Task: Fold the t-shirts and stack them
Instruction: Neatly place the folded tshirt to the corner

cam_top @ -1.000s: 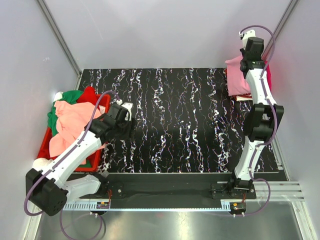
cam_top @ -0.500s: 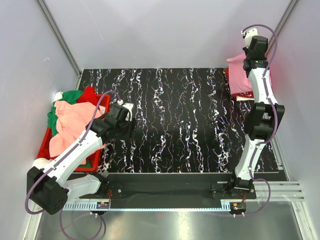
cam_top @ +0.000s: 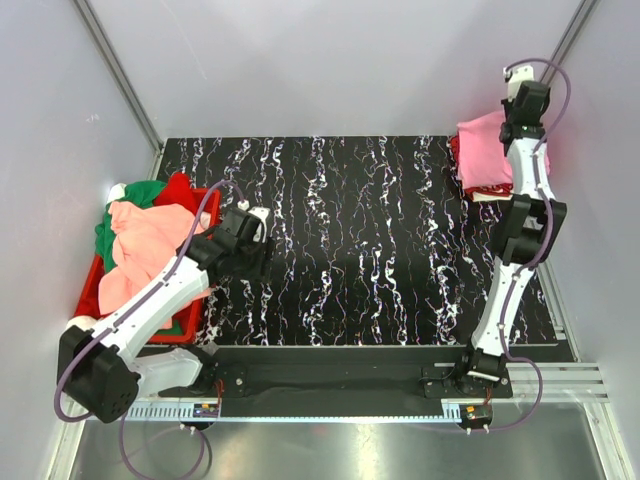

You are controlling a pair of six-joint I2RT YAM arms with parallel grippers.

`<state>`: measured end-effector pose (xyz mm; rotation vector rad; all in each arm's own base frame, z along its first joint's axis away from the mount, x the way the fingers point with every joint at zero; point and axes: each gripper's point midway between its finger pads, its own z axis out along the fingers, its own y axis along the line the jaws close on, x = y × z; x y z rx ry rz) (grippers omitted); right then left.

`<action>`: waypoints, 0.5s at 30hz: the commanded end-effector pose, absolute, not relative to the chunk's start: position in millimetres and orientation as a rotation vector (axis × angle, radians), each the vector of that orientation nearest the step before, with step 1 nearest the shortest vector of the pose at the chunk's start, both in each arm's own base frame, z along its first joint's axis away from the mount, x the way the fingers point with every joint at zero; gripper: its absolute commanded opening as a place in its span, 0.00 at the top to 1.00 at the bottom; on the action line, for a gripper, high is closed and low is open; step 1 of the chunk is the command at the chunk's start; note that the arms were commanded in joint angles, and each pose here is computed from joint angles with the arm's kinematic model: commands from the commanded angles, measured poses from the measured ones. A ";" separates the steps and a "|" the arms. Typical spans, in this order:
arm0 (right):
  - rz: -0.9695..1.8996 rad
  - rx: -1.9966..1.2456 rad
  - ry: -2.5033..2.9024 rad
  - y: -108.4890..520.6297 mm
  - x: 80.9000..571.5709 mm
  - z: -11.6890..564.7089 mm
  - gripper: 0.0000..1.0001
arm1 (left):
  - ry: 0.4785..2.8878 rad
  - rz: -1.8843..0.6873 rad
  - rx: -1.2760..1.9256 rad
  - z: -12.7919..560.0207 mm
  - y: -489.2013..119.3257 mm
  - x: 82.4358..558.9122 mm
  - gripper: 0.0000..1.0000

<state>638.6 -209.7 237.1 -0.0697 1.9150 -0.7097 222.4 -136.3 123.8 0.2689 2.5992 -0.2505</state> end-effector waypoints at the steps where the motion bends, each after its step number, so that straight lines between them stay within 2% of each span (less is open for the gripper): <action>1: -0.652 -0.004 1.788 -219.9 664.9 247.0 1.00 | 2.580 -0.253 0.278 122.9 -138.3 228.2 0.39; 9: -0.577 0.144 1.602 -266.1 687.9 233.1 1.00 | 2.599 -0.243 0.279 118.2 -138.0 228.1 0.39; 10: -0.552 0.177 1.576 -269.4 689.9 231.4 0.96 | 2.602 -0.239 0.278 117.6 -137.4 227.6 0.39; 11: -0.542 0.197 1.560 -272.8 691.2 223.9 0.81 | 2.602 -0.237 0.278 117.7 -137.4 228.1 0.39; 12: -0.525 0.222 1.545 -277.0 693.6 211.9 0.74 | 2.603 -0.235 0.277 117.6 -137.0 227.9 0.39; 14: -0.462 0.250 1.466 -282.8 697.2 215.0 0.69 | 2.605 -0.232 0.275 116.4 -136.8 228.0 0.39; 15: -0.449 0.272 1.459 -285.5 698.4 206.8 0.54 | 2.605 -0.232 0.275 116.8 -136.8 228.0 0.39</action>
